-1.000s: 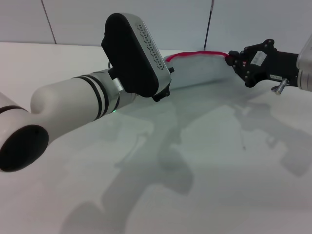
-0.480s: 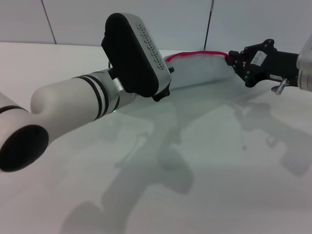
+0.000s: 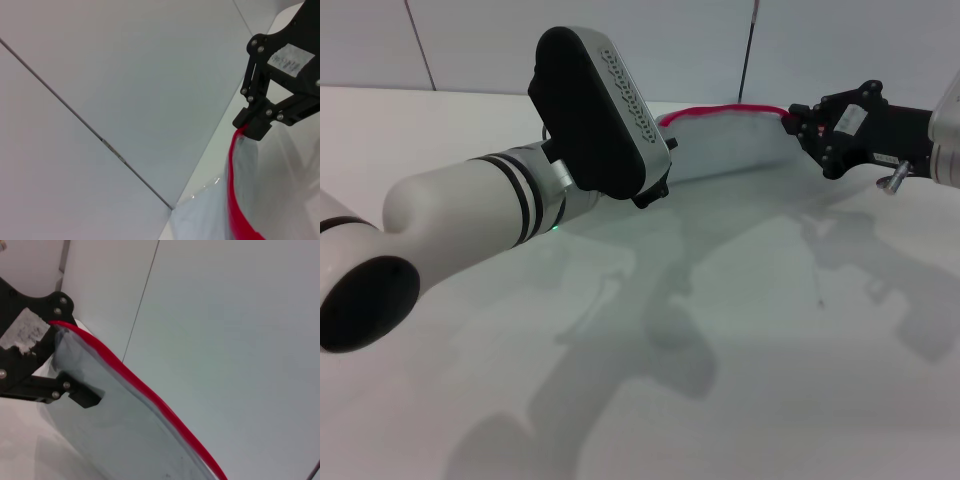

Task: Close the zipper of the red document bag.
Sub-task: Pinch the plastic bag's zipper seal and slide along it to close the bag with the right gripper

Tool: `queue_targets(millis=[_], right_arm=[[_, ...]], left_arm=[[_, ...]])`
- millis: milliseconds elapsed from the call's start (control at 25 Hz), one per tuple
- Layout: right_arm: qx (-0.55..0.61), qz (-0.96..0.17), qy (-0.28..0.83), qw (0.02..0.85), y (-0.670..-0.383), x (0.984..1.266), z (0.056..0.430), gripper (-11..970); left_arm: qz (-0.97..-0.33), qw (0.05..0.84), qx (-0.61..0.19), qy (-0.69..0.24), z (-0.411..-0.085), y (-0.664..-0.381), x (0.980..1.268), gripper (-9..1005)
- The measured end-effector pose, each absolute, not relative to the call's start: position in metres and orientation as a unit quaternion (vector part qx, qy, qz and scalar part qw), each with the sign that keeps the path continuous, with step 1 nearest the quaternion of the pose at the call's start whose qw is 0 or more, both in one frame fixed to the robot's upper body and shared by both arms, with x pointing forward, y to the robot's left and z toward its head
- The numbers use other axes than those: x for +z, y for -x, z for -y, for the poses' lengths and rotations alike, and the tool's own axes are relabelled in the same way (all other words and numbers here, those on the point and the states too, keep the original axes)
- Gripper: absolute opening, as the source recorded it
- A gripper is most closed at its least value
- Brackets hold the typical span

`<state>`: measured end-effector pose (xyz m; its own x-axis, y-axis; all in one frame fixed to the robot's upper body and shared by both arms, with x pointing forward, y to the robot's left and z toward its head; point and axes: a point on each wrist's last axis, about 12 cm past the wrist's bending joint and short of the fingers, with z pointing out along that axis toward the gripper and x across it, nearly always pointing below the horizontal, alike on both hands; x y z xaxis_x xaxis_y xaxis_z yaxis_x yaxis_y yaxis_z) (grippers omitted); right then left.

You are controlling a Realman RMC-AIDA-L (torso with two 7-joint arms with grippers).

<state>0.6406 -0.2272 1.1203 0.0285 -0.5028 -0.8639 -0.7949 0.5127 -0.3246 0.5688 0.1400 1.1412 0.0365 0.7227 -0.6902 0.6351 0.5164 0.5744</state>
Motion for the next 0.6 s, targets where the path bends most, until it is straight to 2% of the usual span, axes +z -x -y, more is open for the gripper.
queue_targets(millis=[600], right_arm=[[0.135,-0.684,0.474,0.538,-0.6406,1.1202,0.2274,29]], left_arm=[[-0.693,0.527,0.041,-0.490,-0.1402,-0.5687,1.1413,84]])
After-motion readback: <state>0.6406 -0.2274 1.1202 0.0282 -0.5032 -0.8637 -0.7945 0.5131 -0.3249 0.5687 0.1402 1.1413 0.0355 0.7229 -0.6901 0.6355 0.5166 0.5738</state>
